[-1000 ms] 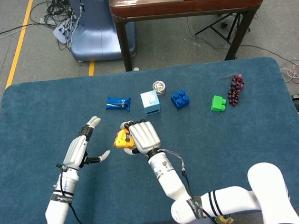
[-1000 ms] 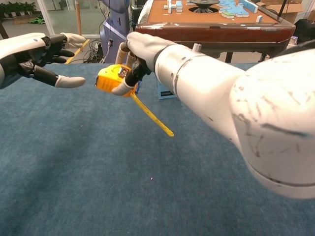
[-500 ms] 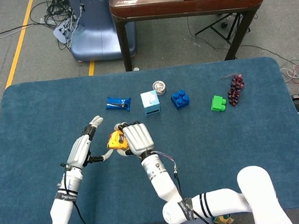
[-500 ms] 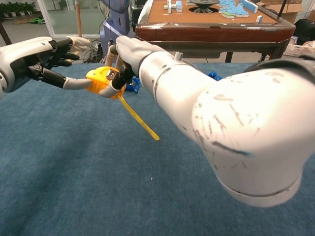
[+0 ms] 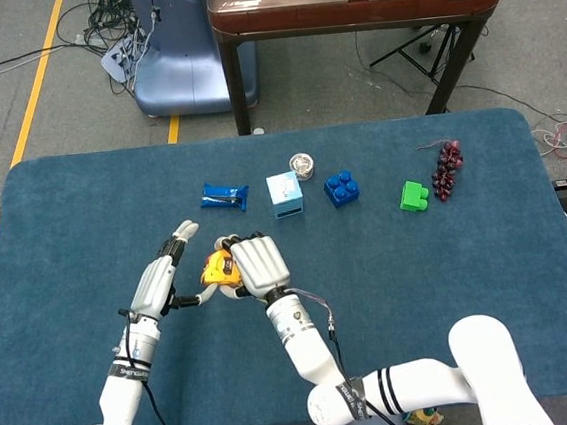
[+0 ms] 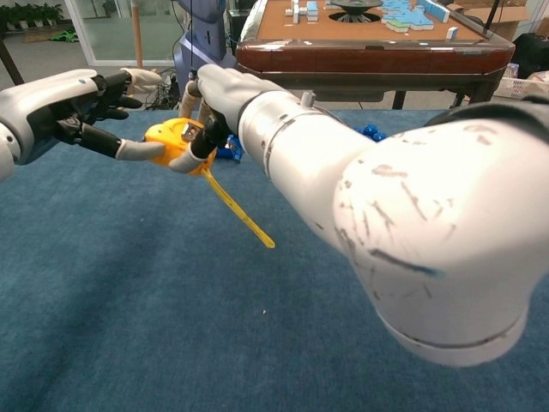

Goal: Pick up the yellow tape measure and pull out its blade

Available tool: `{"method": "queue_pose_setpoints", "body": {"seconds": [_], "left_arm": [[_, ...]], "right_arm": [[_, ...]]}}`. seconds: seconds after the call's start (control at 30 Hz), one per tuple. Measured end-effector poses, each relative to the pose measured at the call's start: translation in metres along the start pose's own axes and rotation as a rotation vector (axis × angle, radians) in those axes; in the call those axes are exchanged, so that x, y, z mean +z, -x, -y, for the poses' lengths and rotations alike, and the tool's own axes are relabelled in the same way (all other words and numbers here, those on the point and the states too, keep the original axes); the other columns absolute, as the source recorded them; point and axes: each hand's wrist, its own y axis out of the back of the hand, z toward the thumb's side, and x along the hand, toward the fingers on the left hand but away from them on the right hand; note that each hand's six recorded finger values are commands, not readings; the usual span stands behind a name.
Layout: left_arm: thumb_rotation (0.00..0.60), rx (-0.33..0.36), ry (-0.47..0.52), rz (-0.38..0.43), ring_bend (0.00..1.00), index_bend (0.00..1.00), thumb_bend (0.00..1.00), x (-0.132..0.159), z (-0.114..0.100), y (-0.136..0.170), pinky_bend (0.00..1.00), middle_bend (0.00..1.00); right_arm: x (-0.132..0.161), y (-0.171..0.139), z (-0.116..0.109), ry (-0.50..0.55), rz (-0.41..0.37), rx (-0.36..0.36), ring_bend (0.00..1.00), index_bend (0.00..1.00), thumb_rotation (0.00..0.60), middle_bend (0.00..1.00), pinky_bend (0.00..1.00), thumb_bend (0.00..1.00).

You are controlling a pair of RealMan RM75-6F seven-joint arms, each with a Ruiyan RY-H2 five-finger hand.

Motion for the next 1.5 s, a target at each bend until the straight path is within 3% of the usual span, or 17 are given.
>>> {"method": "queue_pose_setpoints", "body": {"seconds": [1.5], "left_arm": [[0.600, 0.049, -0.046, -0.063, 0.00, 0.00, 0.22, -0.020, -0.020, -0.001, 0.00, 0.00]], "right_arm": [[-0.010, -0.005, -0.004, 0.002, 0.003, 0.021, 0.46, 0.48, 0.600, 0.53, 0.29, 0.52]]}}
